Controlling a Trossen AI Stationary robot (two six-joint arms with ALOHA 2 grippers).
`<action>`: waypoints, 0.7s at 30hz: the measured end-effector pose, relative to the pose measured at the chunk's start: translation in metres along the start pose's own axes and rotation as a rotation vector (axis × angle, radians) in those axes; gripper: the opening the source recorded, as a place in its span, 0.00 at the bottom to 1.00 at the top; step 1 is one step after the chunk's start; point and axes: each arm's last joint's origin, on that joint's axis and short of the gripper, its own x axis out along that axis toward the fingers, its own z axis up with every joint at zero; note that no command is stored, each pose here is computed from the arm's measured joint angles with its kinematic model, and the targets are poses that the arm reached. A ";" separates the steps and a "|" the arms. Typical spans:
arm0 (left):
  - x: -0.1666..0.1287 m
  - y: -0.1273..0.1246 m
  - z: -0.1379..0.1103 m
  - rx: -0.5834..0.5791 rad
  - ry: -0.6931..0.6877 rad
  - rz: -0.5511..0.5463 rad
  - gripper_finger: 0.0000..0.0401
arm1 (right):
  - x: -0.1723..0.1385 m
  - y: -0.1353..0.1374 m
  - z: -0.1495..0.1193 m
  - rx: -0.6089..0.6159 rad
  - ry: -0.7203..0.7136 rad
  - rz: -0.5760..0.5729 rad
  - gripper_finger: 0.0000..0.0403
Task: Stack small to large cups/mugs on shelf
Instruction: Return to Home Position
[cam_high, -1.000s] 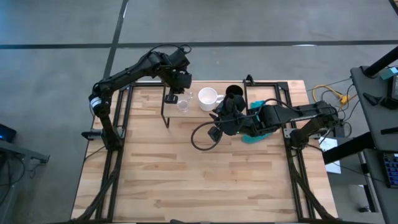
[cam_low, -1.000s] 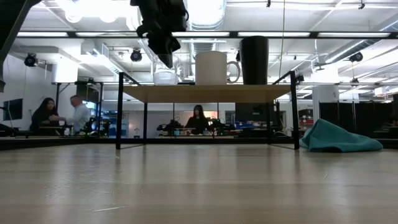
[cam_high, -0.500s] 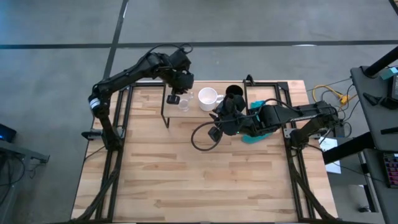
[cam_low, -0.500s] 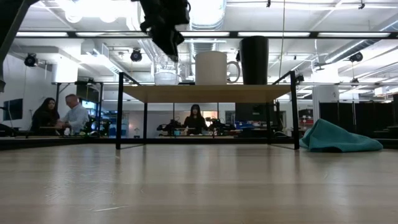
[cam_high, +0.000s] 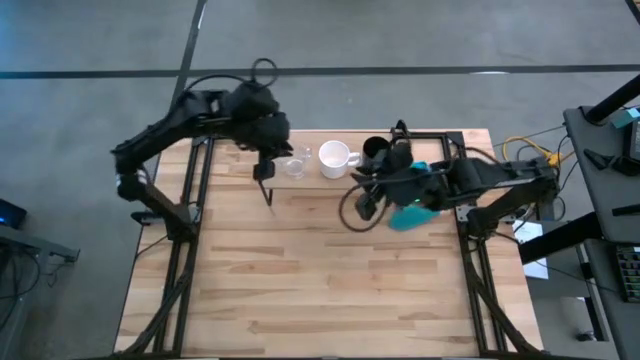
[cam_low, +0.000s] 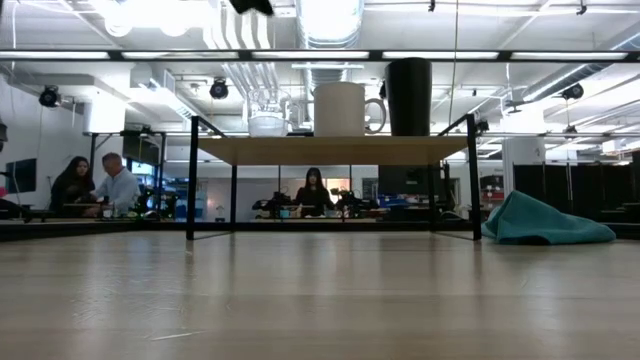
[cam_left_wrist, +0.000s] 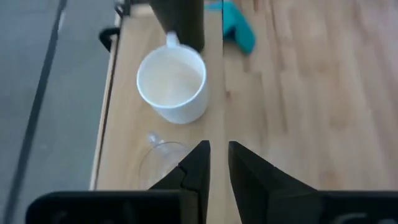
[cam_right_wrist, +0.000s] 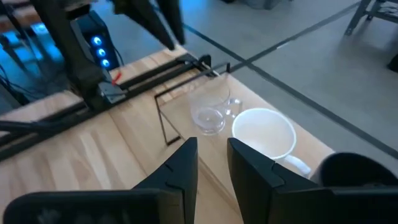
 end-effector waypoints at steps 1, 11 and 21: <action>-0.008 -0.003 0.000 -0.034 -0.026 0.003 0.11 | -0.005 -0.003 0.002 0.009 -0.009 0.006 0.20; -0.059 -0.016 -0.014 -0.344 -0.151 0.009 0.11 | -0.037 -0.026 0.014 0.058 -0.052 0.069 0.20; -0.078 -0.021 -0.023 -0.411 -0.210 0.008 0.11 | -0.079 -0.051 0.014 0.047 -0.042 0.178 0.20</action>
